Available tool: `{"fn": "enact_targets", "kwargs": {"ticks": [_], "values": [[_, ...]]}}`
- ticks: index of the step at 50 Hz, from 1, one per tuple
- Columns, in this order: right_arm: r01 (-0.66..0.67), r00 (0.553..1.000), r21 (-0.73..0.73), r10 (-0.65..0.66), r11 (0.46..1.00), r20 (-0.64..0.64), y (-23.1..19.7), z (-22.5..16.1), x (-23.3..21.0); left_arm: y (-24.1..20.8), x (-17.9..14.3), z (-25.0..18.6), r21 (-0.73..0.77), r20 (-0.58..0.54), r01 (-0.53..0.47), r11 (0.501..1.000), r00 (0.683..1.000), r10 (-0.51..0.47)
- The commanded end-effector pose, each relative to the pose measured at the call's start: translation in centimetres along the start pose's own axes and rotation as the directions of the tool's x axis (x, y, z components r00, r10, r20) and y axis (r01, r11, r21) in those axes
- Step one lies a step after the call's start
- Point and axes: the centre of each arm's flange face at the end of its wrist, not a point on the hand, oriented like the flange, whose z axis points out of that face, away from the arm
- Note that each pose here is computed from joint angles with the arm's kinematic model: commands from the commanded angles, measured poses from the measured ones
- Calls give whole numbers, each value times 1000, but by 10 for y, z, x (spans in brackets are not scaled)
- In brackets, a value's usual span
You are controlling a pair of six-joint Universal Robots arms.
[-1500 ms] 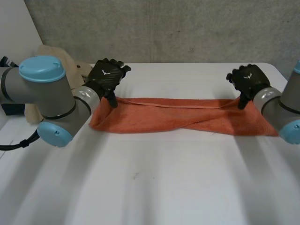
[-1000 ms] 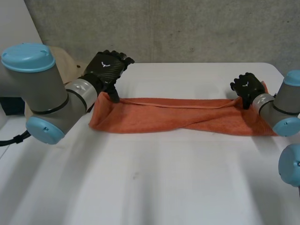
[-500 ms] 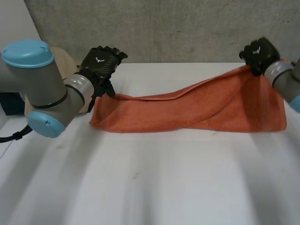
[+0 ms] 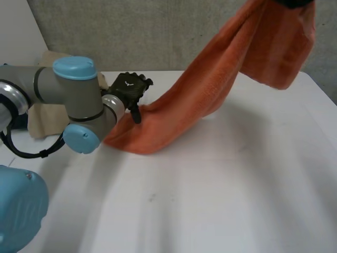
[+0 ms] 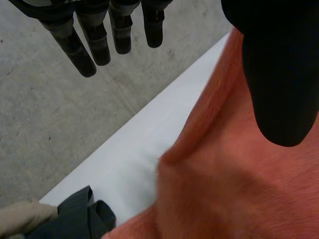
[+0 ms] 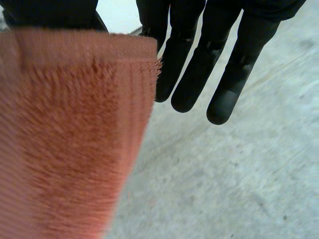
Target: Fold the laundry.
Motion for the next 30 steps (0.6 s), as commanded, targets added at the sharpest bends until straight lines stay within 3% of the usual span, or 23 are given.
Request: {"fn": "enact_targets", "kwargs": {"ticks": [1,5,12,17,21,25,30], "values": [[-69,995,47,72,996,-64,-23,-19,18,17,-3,10,-44,39,-58,997,997,59],[-118,989,31,120,993,-92,-16,-23,31,25,2,14,-58,18,-81,995,996,82],[-190,975,-40,184,981,-126,19,-22,47,11,27,0,-39,-168,-61,997,984,54],[-241,970,-58,239,969,-47,27,-17,26,-16,22,-19,-37,-157,-26,999,987,20],[-244,970,-56,244,968,-7,24,-15,12,-39,22,-35,4,-180,62,998,982,-61],[-238,971,-24,238,971,4,15,-13,7,-49,47,-46,45,-334,118,992,937,-97],[-250,968,35,249,968,17,-4,-11,3,-38,92,-65,-33,-514,97,995,852,-100]]}}
